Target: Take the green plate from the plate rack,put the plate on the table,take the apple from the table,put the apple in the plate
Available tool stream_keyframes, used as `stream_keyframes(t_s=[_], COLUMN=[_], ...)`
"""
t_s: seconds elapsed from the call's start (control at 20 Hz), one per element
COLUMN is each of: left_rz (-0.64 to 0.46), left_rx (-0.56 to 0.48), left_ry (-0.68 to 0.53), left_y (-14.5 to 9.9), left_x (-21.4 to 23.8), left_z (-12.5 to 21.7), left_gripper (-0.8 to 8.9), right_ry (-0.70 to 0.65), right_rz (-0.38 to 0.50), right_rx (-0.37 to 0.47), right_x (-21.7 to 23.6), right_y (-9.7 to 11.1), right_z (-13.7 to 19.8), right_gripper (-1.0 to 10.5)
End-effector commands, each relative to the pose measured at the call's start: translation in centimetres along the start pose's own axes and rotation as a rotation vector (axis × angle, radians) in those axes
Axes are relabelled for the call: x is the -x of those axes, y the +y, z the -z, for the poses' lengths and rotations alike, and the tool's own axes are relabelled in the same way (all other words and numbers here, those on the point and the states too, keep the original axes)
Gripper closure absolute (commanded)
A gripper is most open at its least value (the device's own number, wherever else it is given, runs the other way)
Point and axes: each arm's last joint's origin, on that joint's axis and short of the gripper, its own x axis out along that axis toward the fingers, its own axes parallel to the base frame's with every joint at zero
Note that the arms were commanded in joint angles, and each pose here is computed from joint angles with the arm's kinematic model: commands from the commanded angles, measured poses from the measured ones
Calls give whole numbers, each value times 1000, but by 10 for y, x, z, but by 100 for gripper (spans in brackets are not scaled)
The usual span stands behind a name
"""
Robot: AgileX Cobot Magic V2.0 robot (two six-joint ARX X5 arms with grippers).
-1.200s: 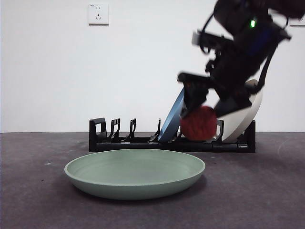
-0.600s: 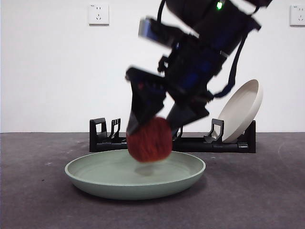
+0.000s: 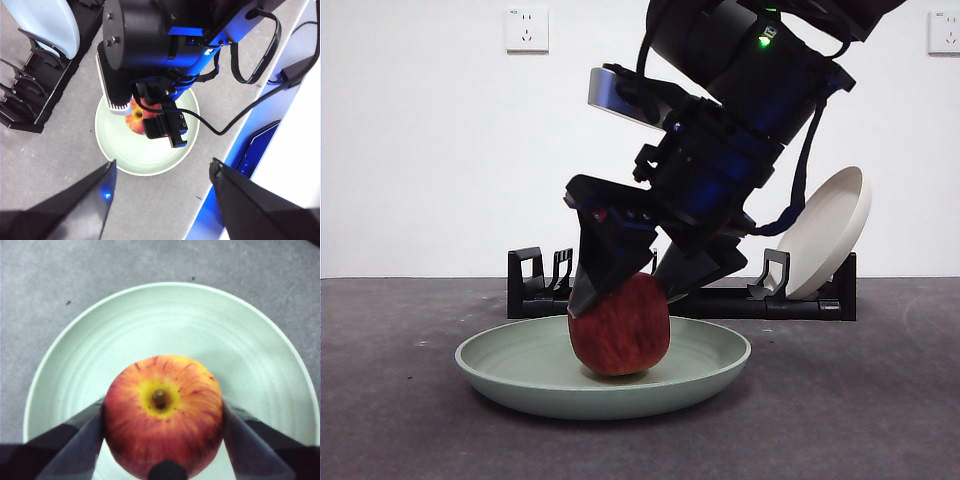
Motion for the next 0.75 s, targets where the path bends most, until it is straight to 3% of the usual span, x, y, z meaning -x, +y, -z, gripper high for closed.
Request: stream_keyframes(t_s=[0.05,0.15,0.3,0.55,0.75], left_rz=[-5,-5,-5,-5,-5], left_rx=[12,18,22,23,23], left_ry=[25,26,26,25,24], left_y=[1,1,1,1,1], left_x=[0,0,0,0,0], left_z=[2,2,2,2,2], left_gripper=[500,500,500,500,500], right_ry=[24,41,58,33,-17], right_rz=[-4,-6,-2,-2,-1], right_rx=[2,-6,-30,-28,-24], right_x=[-4,-4,-4,3,36], right_y=[1,1,1,1,3], right_z=[6,7,9,5,-5], right_gripper=[957,834,337,312,312])
